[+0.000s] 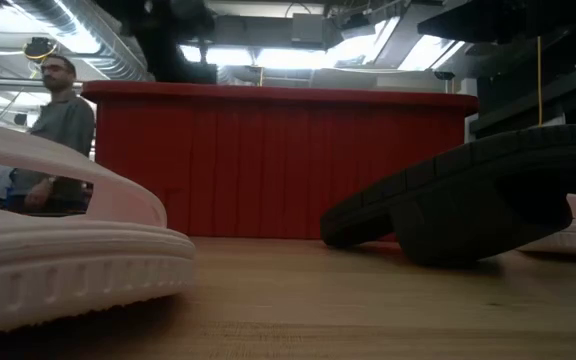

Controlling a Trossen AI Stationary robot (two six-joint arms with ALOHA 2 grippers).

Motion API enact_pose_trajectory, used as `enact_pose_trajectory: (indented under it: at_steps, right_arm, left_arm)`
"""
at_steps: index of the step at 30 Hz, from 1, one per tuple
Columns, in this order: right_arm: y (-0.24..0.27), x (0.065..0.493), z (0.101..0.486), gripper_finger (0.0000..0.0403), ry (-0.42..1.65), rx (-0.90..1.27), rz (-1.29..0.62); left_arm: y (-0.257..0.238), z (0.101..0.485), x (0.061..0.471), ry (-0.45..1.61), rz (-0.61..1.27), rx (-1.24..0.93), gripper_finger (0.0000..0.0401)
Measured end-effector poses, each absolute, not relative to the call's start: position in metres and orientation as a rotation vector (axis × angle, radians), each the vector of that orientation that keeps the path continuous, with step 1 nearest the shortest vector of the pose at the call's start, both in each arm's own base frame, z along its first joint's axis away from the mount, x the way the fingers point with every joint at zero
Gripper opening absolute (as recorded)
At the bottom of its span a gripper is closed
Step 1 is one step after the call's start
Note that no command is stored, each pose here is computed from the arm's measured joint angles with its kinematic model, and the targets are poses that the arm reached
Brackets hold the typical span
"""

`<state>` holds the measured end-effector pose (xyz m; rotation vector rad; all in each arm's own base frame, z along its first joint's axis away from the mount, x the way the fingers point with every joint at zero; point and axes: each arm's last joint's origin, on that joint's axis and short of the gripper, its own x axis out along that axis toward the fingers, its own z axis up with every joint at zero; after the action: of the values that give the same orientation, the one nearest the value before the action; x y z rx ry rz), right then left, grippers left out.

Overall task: Pick and place slides into bin
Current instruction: Put the black slide into the red container

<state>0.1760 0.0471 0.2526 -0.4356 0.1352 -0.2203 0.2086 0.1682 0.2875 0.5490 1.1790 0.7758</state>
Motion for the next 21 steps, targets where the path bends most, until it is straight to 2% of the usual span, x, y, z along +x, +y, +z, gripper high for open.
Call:
enact_pose_trajectory:
  at_steps: [9, 21]
  right_arm:
    - [0.045, 0.177, 0.253, 0.002, 0.139, -0.437, -0.234]
    - [0.016, 0.181, 0.252, 0.0021, 0.177, -0.415, -0.418]
  left_arm:
    - [0.14, 0.327, 0.187, 0.971, 0.783, 0.577, 0.0007]
    - [0.136, 0.335, 0.185, 0.836, 0.772, 0.473, 0.0001]
